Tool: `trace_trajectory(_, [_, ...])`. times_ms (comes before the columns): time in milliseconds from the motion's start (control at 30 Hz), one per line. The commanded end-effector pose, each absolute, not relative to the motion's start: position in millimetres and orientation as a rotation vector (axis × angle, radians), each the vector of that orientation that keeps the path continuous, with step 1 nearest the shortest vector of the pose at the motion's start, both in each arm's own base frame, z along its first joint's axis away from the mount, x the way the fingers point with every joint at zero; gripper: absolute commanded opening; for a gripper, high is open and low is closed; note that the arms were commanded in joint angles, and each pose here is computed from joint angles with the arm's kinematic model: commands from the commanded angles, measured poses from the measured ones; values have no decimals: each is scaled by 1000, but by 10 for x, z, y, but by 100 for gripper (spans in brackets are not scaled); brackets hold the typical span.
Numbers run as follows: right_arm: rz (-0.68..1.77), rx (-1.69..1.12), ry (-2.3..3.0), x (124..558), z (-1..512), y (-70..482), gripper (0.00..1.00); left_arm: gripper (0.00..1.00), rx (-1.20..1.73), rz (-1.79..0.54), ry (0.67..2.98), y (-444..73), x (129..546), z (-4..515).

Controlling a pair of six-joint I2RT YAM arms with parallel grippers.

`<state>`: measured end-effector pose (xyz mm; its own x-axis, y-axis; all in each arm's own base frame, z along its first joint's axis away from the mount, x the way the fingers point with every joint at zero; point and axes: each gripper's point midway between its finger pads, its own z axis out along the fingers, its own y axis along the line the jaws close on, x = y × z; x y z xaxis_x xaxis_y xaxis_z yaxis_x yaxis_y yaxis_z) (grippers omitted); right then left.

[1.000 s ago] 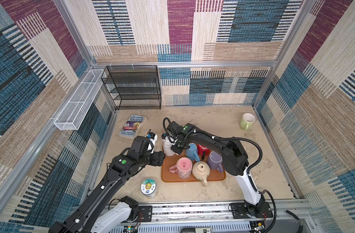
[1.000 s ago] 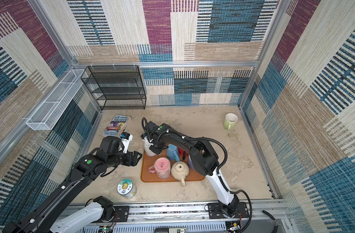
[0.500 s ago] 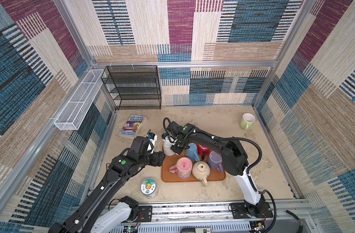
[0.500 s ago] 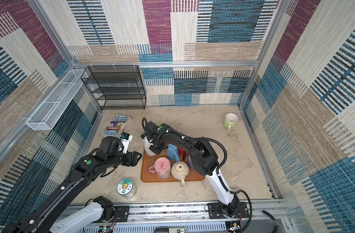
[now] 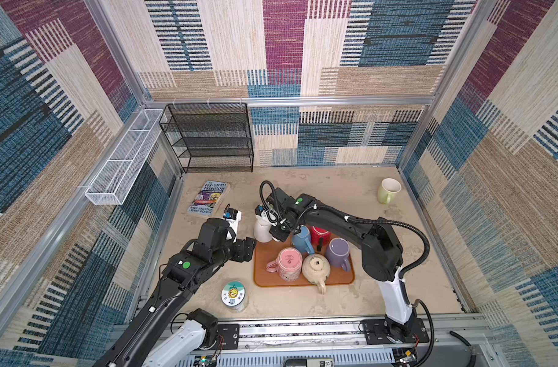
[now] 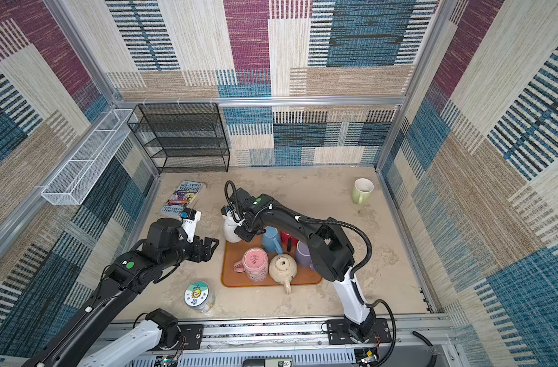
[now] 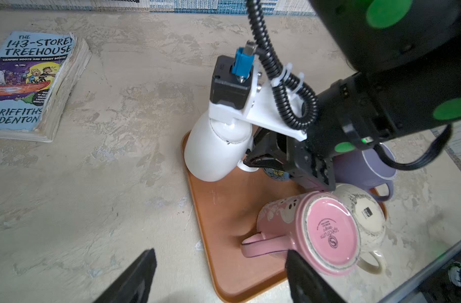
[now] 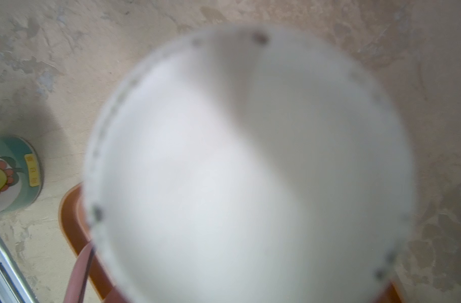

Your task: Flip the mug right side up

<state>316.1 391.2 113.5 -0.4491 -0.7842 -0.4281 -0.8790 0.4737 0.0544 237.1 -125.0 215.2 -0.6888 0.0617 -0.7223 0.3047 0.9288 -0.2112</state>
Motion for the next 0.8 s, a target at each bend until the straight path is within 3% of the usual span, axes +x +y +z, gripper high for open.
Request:
trace_trajectory(0, [511,-1333,2263,3247,1462,4118,0,83,243,-455,2248,-1301,2411,2278])
trace_trajectory(300, [797,-1154,2100,3295,2246,4040,0,82,283,-691,2131,-1568,2337,2470])
trace_trajectory(767, [1116,-920,1766,2993,3267,3309,0,79,455,-1198,1862,-2241,2379,3043])
